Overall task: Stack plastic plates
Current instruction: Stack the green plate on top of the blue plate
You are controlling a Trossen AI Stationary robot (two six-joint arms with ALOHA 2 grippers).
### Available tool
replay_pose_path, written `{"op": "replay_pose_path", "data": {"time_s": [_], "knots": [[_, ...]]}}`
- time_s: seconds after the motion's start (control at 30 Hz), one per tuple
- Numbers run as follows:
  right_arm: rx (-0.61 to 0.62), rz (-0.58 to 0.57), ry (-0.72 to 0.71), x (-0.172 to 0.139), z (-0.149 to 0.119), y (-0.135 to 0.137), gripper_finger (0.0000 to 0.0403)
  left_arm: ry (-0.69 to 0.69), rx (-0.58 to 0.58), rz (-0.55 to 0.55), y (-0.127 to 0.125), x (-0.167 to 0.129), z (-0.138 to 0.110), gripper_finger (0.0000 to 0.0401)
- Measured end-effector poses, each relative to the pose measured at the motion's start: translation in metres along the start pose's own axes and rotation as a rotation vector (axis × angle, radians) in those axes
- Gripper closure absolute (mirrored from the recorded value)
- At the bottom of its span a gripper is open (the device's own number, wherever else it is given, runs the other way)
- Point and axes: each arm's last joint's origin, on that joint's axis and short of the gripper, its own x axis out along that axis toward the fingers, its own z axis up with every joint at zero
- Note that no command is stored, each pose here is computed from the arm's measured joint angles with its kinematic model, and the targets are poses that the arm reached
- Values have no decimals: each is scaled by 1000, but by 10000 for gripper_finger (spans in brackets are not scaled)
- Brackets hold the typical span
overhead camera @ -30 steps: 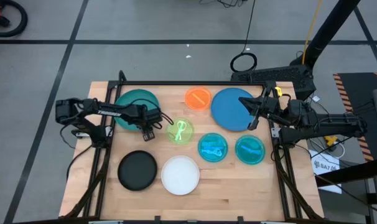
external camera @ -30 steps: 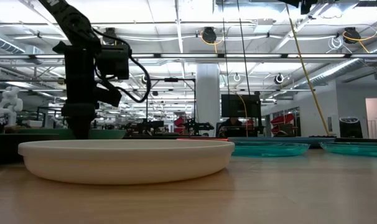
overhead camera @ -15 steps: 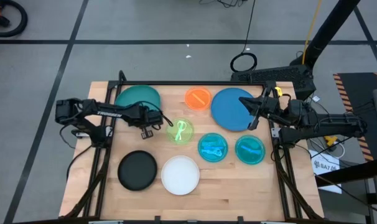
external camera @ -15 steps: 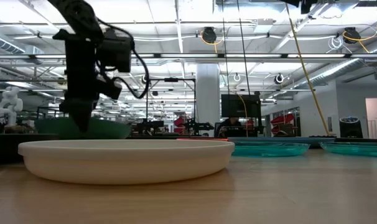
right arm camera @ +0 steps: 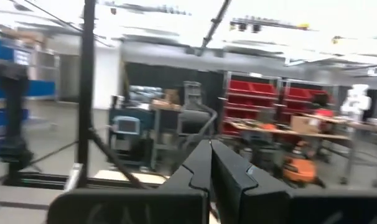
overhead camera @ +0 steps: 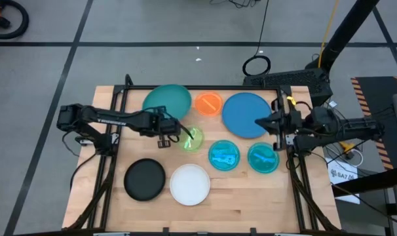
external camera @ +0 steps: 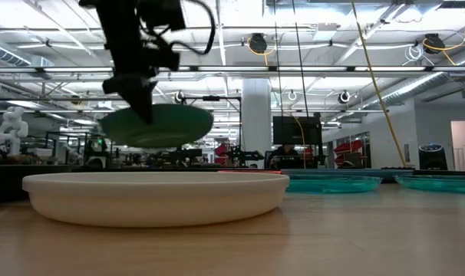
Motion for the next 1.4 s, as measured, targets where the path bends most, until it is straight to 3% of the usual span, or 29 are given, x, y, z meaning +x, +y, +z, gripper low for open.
{"op": "replay_pose_path", "data": {"time_s": [0.4, 0.9, 1.17, 1.4], "knots": [[59, 325, -119, -3, 11, 32, 401, -318, 260, 32, -2, -31, 40, 388], [86, 497, -165, -10, 16, 56, 401, -603, 390, 63, -18, -5, 86, 388], [46, 516, -175, -13, 17, 57, 401, -593, 391, 63, -7, 3, 123, 388], [47, 519, -155, -16, 16, 56, 401, -526, 440, -40, -1, 21, 154, 388]]}}
